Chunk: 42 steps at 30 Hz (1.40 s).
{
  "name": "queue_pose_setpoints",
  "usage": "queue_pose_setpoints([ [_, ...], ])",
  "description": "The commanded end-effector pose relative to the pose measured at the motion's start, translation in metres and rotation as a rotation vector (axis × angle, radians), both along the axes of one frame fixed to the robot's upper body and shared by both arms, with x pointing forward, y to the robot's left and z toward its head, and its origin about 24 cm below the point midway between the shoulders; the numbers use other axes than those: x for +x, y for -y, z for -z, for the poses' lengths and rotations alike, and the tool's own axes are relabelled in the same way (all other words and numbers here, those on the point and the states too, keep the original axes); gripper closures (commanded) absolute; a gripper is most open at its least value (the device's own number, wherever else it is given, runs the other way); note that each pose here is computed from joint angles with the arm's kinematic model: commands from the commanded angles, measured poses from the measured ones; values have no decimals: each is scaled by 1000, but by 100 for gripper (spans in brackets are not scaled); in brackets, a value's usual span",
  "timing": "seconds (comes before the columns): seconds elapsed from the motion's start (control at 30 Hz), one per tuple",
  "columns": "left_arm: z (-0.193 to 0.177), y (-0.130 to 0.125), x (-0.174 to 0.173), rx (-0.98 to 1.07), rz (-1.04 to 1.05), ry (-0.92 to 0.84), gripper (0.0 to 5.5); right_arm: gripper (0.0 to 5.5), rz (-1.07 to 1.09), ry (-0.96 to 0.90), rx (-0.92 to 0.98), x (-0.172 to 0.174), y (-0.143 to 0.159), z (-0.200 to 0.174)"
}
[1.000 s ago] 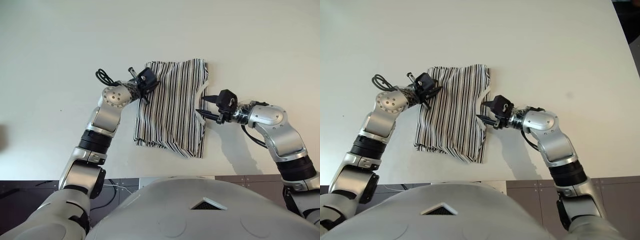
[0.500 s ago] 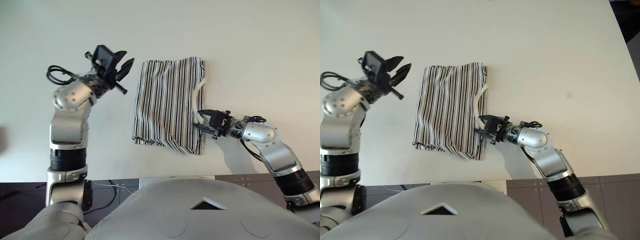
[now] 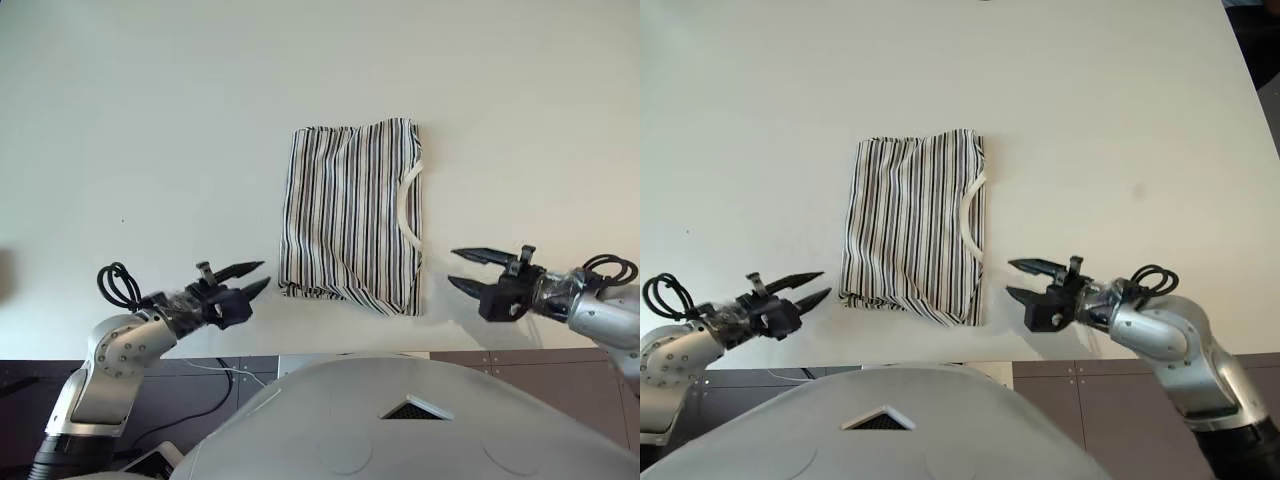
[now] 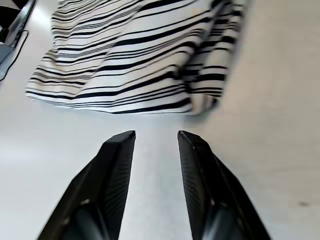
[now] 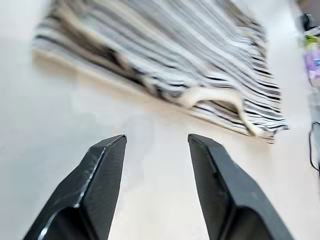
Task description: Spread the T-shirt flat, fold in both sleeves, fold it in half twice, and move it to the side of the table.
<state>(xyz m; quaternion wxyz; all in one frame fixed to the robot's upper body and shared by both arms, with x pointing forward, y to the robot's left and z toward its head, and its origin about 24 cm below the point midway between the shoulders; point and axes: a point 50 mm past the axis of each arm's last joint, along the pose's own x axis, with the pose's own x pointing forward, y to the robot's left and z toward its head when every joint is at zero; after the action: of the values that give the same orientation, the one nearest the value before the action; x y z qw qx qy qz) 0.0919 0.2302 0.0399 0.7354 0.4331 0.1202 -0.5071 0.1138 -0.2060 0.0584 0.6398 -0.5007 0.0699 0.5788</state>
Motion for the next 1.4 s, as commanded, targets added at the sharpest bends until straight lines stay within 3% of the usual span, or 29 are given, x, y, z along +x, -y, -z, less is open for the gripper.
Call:
queue_pose_setpoints([
  [0.03, 9, -7, 4, 107, 141, -10, 336, 323, -79, 12, 41, -13, -15, 9],
  [0.1, 11, -7, 9, 126, 201, 4, 319, 323, -115, 11, 38, -13, -19, 13],
  [0.23, 13, -5, 16, 137, 308, 22, 316, 260, -145, 34, 56, -10, -29, 16],
  [0.53, 21, -16, 43, 181, 507, -5, 316, 260, -157, 65, 80, -1, -51, 27],
  [0.73, 26, -10, 43, 131, 594, 12, 316, 260, -168, 53, 45, 4, -45, 33],
  [1.07, 39, -1, 25, 91, 612, -11, 316, 438, -200, 45, 48, 14, -41, 32],
  [1.27, 42, -3, 30, 95, 590, 6, 404, 538, -221, 52, 47, 19, -40, 32],
  [1.4, 44, -4, 30, 87, 575, -7, 479, 540, -229, 54, 57, 20, -43, 33],
])
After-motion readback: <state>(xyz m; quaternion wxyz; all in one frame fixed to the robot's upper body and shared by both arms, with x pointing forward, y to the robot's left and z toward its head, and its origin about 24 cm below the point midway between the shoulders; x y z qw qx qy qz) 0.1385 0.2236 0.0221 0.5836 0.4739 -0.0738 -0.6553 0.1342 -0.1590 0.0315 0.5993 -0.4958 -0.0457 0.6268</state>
